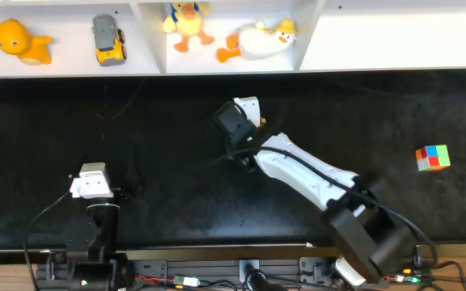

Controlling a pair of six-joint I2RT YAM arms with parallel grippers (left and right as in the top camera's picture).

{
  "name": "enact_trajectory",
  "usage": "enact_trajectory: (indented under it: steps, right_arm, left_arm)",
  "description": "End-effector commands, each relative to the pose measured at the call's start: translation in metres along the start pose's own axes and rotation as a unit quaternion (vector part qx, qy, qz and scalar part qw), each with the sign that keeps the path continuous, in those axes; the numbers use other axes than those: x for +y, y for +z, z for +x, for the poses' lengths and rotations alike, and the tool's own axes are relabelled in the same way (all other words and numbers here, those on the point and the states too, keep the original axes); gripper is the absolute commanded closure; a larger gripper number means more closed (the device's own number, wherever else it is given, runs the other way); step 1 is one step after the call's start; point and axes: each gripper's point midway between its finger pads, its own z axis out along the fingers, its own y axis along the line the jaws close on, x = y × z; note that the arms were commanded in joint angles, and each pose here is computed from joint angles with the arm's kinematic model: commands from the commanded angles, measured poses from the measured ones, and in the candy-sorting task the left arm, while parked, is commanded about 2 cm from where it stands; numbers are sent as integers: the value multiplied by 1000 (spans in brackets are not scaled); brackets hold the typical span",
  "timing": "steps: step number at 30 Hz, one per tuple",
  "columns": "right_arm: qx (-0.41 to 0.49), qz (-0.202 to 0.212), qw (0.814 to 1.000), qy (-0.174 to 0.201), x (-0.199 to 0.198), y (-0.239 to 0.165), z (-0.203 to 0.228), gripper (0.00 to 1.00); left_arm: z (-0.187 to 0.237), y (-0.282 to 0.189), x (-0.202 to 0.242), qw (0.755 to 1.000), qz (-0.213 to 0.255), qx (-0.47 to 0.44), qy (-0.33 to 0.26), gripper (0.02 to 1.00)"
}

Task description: Store Toys

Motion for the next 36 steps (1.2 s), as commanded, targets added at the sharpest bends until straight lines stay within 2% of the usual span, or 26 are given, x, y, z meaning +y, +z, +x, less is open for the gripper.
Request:
enact_trajectory:
  steps: [1,15,25,32,36]
  right_arm:
    - [-24,-9,1000,6,-4,-31,-12,912]
    - [-36,5,999,33,-58,-82,13,899]
    - [-48,41,991,117,-138,-106,27,915]
    - [-69,58,987,130,-170,-120,22,910]
    - [-77,67,987,125,-181,-123,19,910]
  left_arm:
    - [0,0,0,1000,0,-2,11,20]
    - [0,0,0,1000,0,-2,11,20]
    - [0,0,0,1000,0,-2,11,20]
    - [0,0,0,1000,0,-2,11,20]
    - [0,0,0,1000,0,-2,11,20]
